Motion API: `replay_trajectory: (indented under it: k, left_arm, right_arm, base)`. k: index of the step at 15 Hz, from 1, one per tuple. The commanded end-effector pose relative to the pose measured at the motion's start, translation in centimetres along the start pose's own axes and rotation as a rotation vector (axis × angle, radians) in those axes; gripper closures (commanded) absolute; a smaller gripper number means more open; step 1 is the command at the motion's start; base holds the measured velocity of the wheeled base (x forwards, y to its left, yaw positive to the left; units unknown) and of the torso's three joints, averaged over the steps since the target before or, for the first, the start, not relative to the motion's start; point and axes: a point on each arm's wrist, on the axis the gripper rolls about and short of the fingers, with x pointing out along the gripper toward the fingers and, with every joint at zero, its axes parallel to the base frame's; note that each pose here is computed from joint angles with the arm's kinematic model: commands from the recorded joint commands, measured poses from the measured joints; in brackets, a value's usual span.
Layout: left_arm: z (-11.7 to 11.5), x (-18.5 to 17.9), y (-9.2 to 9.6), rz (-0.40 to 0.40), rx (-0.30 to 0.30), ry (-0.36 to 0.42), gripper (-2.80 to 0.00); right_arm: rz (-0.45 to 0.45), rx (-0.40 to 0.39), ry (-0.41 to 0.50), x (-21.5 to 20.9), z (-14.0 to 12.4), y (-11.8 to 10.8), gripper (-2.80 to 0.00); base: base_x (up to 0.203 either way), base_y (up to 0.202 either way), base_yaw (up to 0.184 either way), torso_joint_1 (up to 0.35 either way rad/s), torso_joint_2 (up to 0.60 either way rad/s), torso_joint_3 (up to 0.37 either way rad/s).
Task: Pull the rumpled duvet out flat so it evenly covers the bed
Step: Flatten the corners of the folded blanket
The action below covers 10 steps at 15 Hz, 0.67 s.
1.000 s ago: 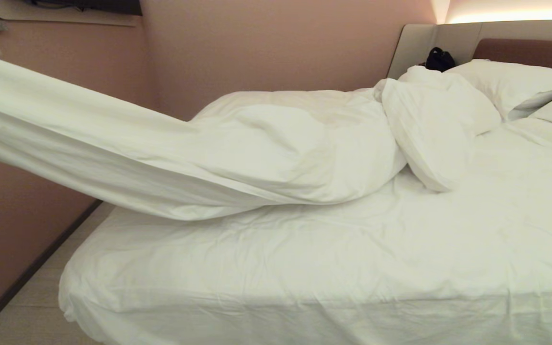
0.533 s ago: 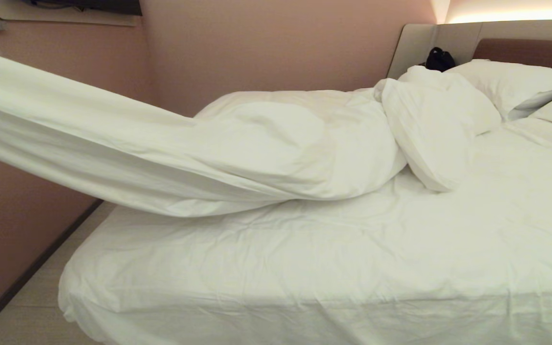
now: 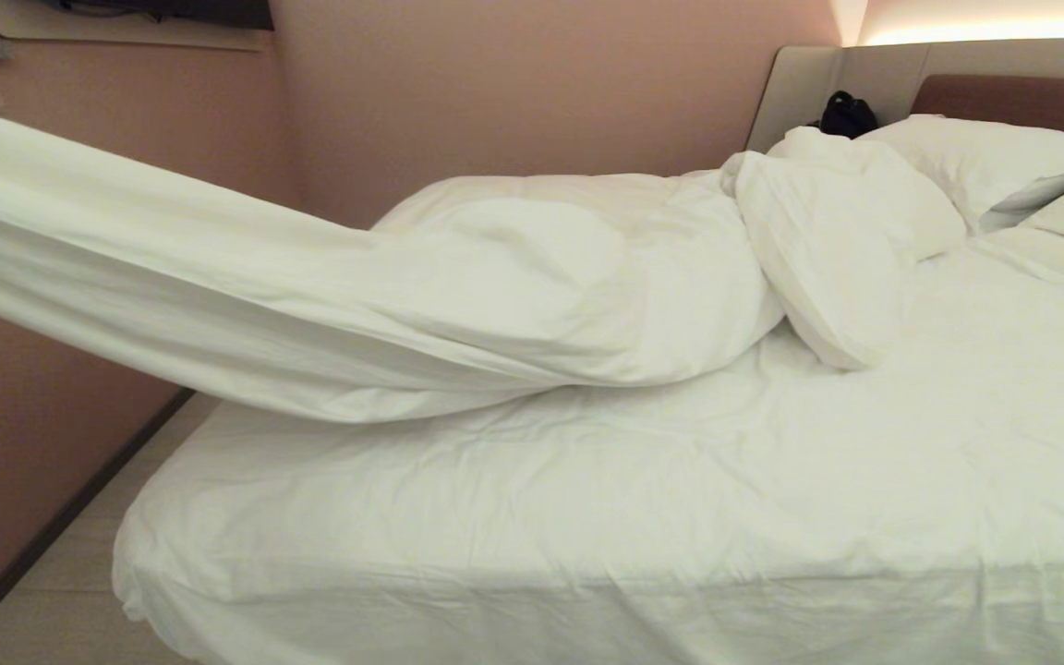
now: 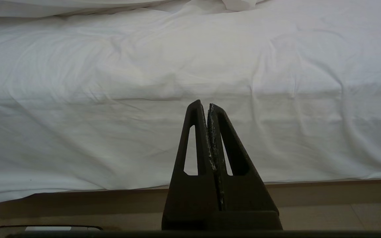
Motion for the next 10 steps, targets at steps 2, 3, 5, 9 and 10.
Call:
replay_trajectory:
  k: [2, 3, 5, 9, 10]
  left_arm:
    - [-0.3, 0.2, 0.2, -0.001, 0.010, 0.017, -2.80]
    - [-0.4, 0.2, 0.3, -0.002, 0.024, 0.024, -2.80]
    - [-0.9, 0.4, 0.6, 0.005, 0.070, 0.064, -2.80]
    - [-3.1, 0.7, 2.0, 0.042, 0.260, 0.298, -2.80]
    - [-3.4, 0.4, 2.2, 0.057, 0.298, 0.343, -2.80]
  right_arm:
    - [0.000, 0.000, -0.001, 0.0, 0.0, 0.0, 0.00]
    - [0.002, 0.000, -0.001, 0.0, 0.0, 0.0, 0.00]
    - [0.000, 0.000, -0.001, 0.0, 0.0, 0.0, 0.00]
    - [0.000, 0.000, -0.001, 0.0, 0.0, 0.0, 0.00]
    - [0.000, 0.001, -0.001, 0.0, 0.0, 0.0, 0.00]
  base:
    - [0.000, 0.000, 0.000, 0.000, 0.00, 0.000]
    - [0.000, 0.000, 0.000, 0.000, 0.00, 0.000]
    - [0.000, 0.000, 0.000, 0.000, 0.00, 0.000]
    - [0.000, 0.000, 0.000, 0.000, 0.00, 0.000]
    - [0.000, 0.000, 0.000, 0.000, 0.00, 0.000]
